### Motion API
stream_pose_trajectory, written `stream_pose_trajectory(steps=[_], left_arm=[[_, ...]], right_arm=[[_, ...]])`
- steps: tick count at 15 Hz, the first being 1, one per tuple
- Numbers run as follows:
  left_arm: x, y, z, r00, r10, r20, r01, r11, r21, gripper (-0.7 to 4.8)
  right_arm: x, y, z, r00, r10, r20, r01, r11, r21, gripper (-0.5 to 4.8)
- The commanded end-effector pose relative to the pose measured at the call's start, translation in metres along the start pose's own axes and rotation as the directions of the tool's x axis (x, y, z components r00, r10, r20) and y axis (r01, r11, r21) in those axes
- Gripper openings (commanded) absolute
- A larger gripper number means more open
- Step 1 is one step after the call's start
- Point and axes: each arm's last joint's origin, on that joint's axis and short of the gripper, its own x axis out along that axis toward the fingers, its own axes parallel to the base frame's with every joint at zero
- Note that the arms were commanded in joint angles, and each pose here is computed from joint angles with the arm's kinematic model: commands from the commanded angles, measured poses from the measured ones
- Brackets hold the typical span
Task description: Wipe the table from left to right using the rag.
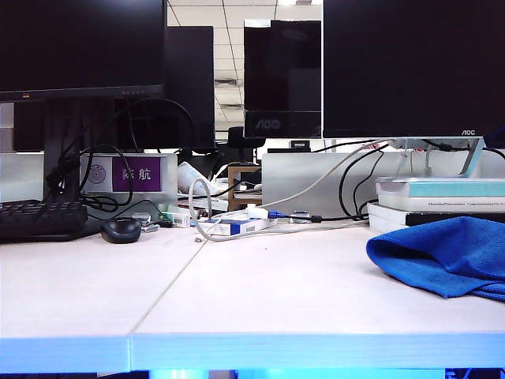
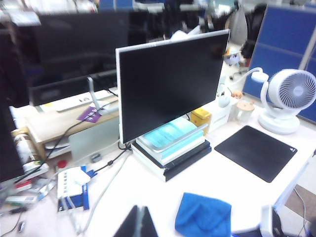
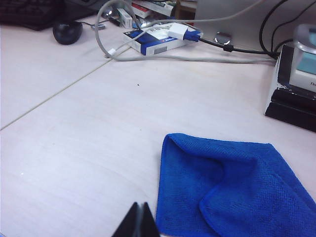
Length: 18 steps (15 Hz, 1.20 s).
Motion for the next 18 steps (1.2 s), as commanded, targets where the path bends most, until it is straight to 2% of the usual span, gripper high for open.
stream_pose_trajectory(steps=[1, 2, 4, 5, 6, 7, 10, 13, 15, 17, 18], left_arm=[[0.053, 0.005, 0.013, 0.995, -0.091, 0.05, 0.09, 0.996, 0.018, -0.06], [0.066, 0.007, 0.012, 0.995, -0.096, 0.032, 0.095, 0.995, 0.024, -0.06], [0.12, 0.015, 0.005, 0.993, -0.109, -0.053, 0.11, 0.993, 0.028, -0.06], [0.148, 0.018, 0.002, 0.987, -0.151, -0.059, 0.153, 0.988, 0.025, -0.06], [0.157, 0.02, 0.002, 0.987, -0.152, -0.053, 0.154, 0.988, 0.027, -0.06], [0.191, 0.023, -0.003, 0.977, -0.207, -0.051, 0.208, 0.978, 0.009, -0.06], [0.2, 0.025, -0.005, 0.977, -0.207, -0.058, 0.208, 0.978, 0.005, -0.06], [0.22, 0.028, -0.007, 0.977, -0.214, 0.007, 0.213, 0.977, 0.012, -0.06], [0.243, 0.031, -0.033, 0.976, -0.217, -0.012, 0.217, 0.976, 0.004, -0.06], [0.249, 0.032, -0.057, 0.976, -0.216, -0.023, 0.216, 0.976, -0.005, -0.06], [0.246, 0.032, -0.087, 0.976, -0.216, -0.03, 0.216, 0.976, -0.008, -0.06]], right_arm=[[0.0, 0.0, 0.002, 1.0, -0.003, 0.015, 0.003, 1.0, 0.01, -0.01], [0.0, 0.0, 0.002, 1.0, -0.003, 0.015, 0.003, 1.0, 0.01, -0.01], [0.0, 0.0, 0.002, 1.0, -0.003, 0.015, 0.003, 1.0, 0.01, -0.01], [0.0, 0.0, 0.002, 1.0, -0.003, 0.015, 0.003, 1.0, 0.01, -0.01], [0.0, 0.0, 0.002, 1.0, -0.003, 0.015, 0.003, 1.0, 0.01, -0.01], [0.0, 0.0, 0.002, 1.0, -0.003, 0.015, 0.003, 1.0, 0.01, -0.01], [0.0, 0.0, 0.002, 1.0, -0.003, 0.015, 0.003, 1.0, 0.01, -0.01], [0.0, 0.0, 0.002, 1.0, -0.003, 0.015, 0.003, 1.0, 0.009, -0.01], [0.0, 0.0, 0.002, 1.0, -0.003, 0.015, 0.003, 1.0, 0.009, -0.01], [0.0, 0.0, 0.002, 1.0, -0.003, 0.015, 0.003, 1.0, 0.01, -0.01], [0.0, 0.0, 0.002, 1.0, -0.003, 0.015, 0.003, 1.0, 0.009, -0.01]])
